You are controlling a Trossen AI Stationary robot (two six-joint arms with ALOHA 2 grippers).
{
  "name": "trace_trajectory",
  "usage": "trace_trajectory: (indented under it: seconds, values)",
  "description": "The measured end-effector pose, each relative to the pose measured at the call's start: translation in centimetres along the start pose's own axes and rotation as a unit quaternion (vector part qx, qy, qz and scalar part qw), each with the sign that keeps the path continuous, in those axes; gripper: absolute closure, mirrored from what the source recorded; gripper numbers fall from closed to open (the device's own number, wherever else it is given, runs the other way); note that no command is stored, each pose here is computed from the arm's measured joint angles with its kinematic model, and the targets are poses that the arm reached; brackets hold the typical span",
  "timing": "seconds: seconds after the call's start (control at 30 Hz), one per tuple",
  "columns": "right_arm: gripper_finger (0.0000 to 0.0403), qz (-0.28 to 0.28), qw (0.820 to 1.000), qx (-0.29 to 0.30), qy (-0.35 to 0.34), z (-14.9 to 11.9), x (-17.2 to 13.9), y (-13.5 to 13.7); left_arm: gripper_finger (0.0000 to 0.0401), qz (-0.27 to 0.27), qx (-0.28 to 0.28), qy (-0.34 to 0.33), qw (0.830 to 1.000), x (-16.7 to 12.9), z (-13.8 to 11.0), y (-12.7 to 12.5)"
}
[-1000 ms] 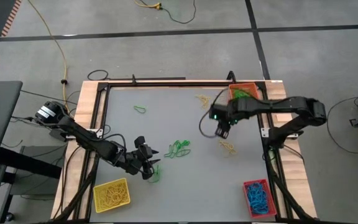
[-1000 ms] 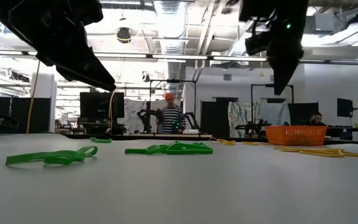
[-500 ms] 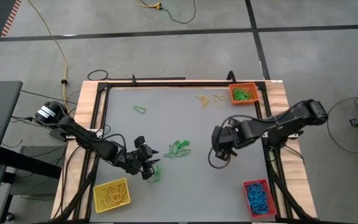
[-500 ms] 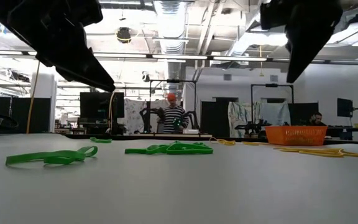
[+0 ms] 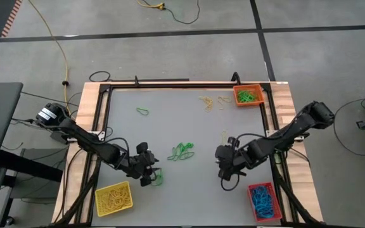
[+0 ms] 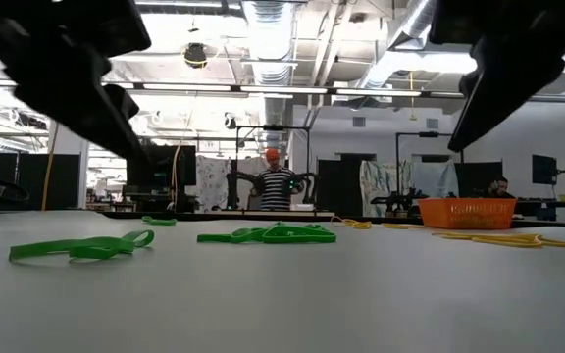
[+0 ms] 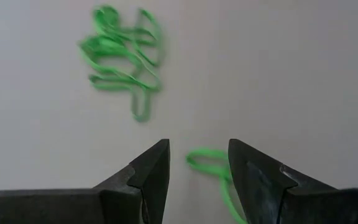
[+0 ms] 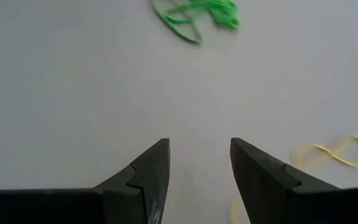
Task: Sort rubber bands into baskets
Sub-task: Put the green rubber band into the orange bin
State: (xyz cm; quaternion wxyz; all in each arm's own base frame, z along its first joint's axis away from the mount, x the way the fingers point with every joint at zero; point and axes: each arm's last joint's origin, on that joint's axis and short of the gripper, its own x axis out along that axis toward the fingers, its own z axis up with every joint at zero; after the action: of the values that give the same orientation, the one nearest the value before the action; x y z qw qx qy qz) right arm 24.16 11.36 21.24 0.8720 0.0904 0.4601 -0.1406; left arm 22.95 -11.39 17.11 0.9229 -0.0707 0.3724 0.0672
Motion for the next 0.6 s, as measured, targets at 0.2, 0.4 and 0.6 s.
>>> trace_trajectory:
  seconds: [0.2, 0.4, 0.6]
  values:
    - [0.0207, 0.026, 0.998, -0.009, -0.053, -1.0, 0.4, 1.1, 0.0248, -0.033, 0.010, 0.040, 0.999, -0.4, -0.9, -0.7]
    - [0.0207, 0.054, 0.994, -0.028, -0.096, -0.9, 0.4, 1.9, 0.0248, -0.039, 0.024, 0.074, 0.996, 0.6, -2.2, -1.4]
    - [0.0207, 0.061, 0.989, -0.043, -0.127, -0.4, 0.3, 2.2, 0.0248, -0.026, 0.040, 0.122, 0.991, 3.6, -3.9, -2.2]
